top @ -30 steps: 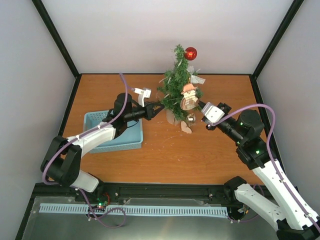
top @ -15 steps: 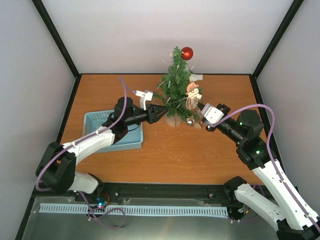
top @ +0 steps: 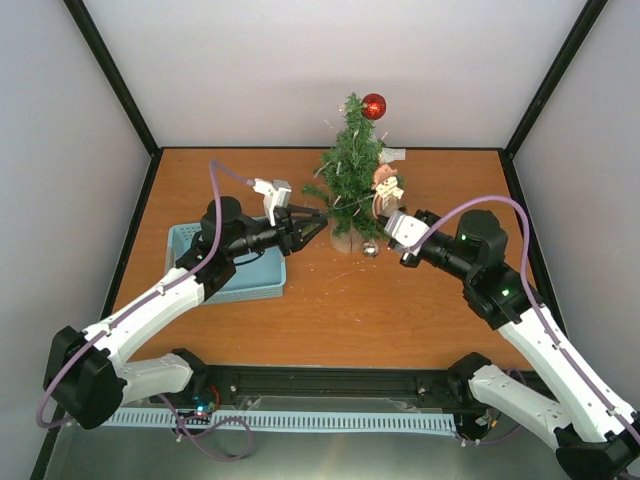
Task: Decorate the small christmas tree
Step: Hang the decoration item on the Christmas tree.
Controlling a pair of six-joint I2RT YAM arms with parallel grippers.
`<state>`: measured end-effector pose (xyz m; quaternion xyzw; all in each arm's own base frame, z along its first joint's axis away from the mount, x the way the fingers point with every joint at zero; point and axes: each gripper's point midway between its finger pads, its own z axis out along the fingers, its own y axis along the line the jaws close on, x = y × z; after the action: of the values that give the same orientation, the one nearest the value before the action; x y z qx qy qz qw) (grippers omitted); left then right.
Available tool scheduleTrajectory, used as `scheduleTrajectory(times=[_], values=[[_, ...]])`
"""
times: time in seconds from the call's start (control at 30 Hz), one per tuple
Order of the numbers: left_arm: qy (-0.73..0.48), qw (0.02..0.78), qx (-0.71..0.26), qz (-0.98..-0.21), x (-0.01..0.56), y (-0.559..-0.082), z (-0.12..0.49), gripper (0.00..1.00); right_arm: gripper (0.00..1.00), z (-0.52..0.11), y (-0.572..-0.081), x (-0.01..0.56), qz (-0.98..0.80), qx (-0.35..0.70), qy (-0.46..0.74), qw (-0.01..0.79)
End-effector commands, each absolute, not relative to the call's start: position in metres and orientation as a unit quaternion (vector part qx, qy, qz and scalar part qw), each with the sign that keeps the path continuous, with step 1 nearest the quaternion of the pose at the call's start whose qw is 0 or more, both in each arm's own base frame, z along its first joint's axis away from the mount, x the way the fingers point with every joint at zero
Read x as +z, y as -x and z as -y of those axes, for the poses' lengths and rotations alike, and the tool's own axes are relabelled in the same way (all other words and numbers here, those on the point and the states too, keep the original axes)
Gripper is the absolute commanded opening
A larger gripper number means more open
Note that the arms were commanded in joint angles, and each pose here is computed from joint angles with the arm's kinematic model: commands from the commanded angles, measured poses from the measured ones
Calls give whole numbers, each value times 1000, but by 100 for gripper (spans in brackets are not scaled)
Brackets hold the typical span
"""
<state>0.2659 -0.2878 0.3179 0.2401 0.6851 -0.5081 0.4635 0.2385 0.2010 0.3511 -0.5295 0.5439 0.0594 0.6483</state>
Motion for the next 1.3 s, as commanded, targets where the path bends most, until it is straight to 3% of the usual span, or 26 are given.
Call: scheduleTrajectory(times=[0.0,0.4,1.27], values=[[-332,453,-530,-635,337,-234,297,40,3,-216,-233,364,-530,63,539,652],[-406,435,-589,-547,350,-186,295,38,3,-265,-224,363,-498,92,574,643],[-409,463,-583,-527,346,-194,300,21,3,-294,-214,372,-497,146,569,638]])
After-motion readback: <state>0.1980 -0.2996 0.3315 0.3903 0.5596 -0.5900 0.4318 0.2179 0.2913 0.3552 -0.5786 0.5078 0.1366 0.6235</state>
